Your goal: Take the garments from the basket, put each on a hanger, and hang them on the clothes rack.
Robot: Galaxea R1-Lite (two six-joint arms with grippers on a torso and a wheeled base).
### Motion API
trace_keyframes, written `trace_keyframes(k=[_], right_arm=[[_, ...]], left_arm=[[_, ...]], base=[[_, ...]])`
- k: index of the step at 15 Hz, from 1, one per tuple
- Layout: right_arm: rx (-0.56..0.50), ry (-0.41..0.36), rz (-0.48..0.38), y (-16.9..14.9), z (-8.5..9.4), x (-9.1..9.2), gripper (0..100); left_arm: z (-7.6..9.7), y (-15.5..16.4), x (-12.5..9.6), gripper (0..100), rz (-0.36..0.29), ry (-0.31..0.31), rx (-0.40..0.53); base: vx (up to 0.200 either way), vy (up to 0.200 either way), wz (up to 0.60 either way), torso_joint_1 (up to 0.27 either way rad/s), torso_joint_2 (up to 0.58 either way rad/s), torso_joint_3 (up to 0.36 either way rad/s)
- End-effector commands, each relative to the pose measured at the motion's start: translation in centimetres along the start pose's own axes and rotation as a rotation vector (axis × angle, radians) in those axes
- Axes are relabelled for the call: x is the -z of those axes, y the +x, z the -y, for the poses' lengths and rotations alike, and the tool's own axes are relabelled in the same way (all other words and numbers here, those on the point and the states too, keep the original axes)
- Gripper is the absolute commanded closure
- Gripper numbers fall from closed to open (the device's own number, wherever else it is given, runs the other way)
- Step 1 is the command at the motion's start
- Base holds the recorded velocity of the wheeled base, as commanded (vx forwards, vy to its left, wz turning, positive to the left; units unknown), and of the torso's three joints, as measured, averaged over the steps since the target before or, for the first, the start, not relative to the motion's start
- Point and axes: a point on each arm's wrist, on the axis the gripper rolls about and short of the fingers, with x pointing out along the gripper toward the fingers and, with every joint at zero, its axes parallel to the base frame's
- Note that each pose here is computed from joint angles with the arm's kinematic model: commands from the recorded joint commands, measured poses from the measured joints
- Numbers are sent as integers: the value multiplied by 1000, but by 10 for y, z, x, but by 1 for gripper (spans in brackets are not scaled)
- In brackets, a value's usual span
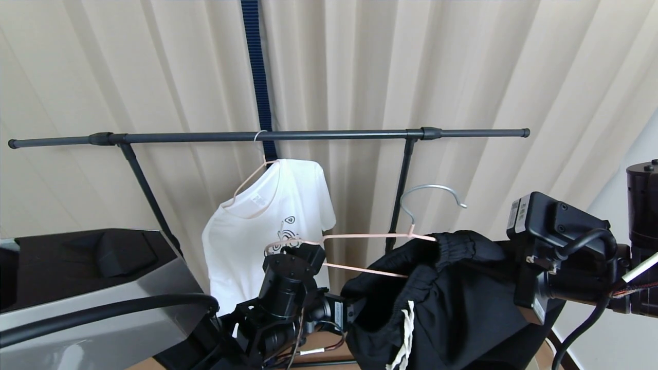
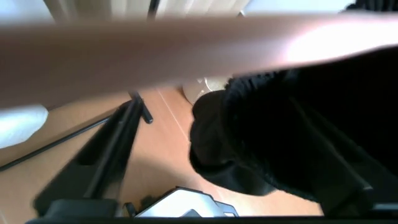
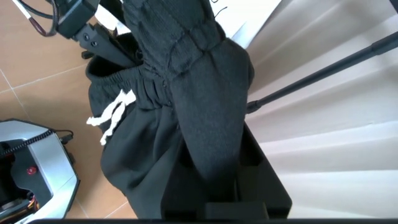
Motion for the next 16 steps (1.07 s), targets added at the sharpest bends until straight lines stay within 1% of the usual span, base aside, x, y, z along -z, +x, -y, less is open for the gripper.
trace_keyframes(k=[1, 3, 5, 8, 11, 14, 16], right_arm=[[5, 2, -1, 0, 1, 0, 100], [17, 11, -13, 1, 5, 3, 100], [23, 14, -15, 1, 6, 4, 100], [26, 17, -16, 1, 7, 4, 100], [23, 24, -33, 5, 8, 7, 100], [38, 35, -43, 3, 12, 11, 100], [38, 37, -50, 3, 12, 12, 100]], left_arm=[[1, -2, 1, 100, -4, 3, -2], [3, -17, -6, 100, 25, 31, 0], [5, -28, -10, 100, 40, 55, 7], [4, -35, -10, 100, 44, 68, 6], [6, -47, -14, 100, 65, 108, 11], [5, -56, -19, 100, 95, 114, -2], [4, -63, -28, 100, 130, 119, -13]], base=[[0, 0, 0, 0, 0, 0], [0, 0, 0, 0, 0, 0], [0, 0, 0, 0, 0, 0], [0, 0, 0, 0, 0, 0], [0, 0, 0, 0, 0, 0], [0, 0, 0, 0, 0, 0], [0, 0, 0, 0, 0, 0]])
